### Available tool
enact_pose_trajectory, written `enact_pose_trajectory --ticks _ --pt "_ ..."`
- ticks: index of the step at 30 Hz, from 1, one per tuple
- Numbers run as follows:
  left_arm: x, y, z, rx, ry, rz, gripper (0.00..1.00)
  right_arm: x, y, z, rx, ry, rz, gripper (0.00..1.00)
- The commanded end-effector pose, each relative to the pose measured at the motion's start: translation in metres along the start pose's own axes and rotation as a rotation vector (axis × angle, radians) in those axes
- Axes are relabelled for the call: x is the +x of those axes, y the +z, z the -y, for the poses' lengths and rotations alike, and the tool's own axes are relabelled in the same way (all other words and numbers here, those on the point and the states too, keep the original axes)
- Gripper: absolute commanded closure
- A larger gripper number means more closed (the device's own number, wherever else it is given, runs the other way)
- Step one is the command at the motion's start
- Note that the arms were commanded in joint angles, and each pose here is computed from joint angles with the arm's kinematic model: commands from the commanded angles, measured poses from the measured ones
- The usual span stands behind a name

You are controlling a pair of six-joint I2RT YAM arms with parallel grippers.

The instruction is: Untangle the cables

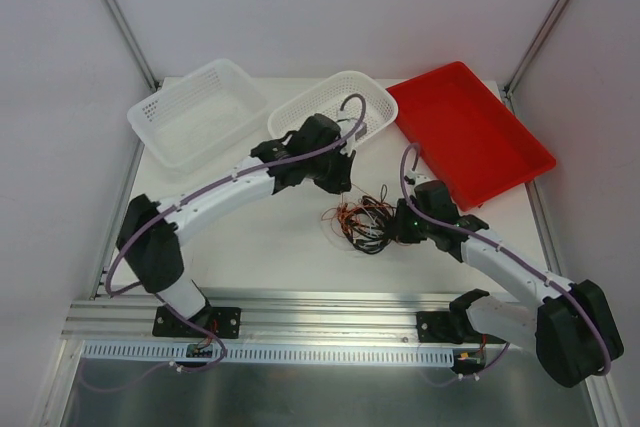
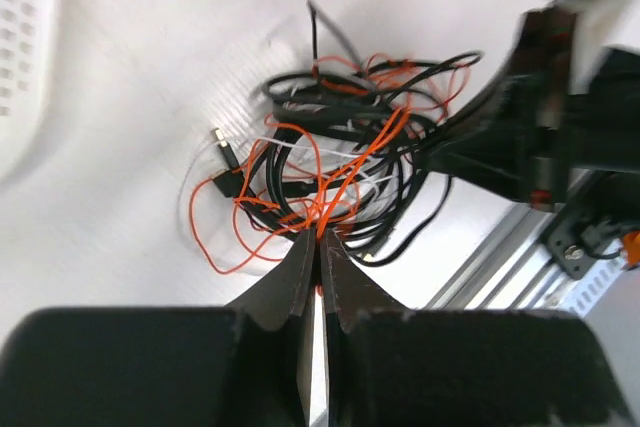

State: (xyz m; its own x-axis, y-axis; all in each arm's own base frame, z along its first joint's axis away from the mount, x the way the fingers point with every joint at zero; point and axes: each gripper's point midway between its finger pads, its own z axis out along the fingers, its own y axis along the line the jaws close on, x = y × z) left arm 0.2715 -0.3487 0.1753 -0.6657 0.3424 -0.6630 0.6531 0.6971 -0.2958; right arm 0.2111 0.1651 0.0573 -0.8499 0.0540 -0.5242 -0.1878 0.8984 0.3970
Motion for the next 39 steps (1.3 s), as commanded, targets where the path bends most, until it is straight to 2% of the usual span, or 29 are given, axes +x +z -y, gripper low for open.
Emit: enact_pose_trajectory --ticks 1,10,16,23,30,34,37,39 --pt "-0.049 -0.078 -0.007 -0.078 -0.042 0.238 1.0 -0.007 -0.003 0.001 0.001 0.002 0.034 0.98" --pt "-0.07 -0.204 -0.077 -0.295 -0.249 0.47 1.0 -0.015 -0.022 0.008 0.045 -0.036 0.051 0.99" --pt "-0.076 -0.271 -0.094 -0.421 -0.26 0.576 1.0 -0.015 -0.029 0.013 0.071 -0.049 0.046 0.99" --pt "-0.084 -0.374 -0.118 -0.722 -0.257 0.728 1.0 -0.01 -0.029 0.021 0.093 -0.028 0.028 0.99" --pt "-0.095 -0.424 -0.123 -0.863 -0.209 0.792 1.0 -0.01 -0.029 0.022 0.101 -0.026 0.019 0.99" --pt "-0.097 -0.466 -0.131 -1.026 -0.195 0.836 1.0 -0.006 -0.027 0.027 0.116 -0.02 0.003 0.99" --pt "-0.096 -0.483 -0.137 -1.121 -0.198 0.836 1.0 -0.003 -0.026 0.034 0.138 0.004 -0.01 0.99" --pt "-0.096 -0.486 -0.144 -1.187 -0.166 0.793 1.0 -0.002 -0.026 0.037 0.147 0.02 -0.016 0.99"
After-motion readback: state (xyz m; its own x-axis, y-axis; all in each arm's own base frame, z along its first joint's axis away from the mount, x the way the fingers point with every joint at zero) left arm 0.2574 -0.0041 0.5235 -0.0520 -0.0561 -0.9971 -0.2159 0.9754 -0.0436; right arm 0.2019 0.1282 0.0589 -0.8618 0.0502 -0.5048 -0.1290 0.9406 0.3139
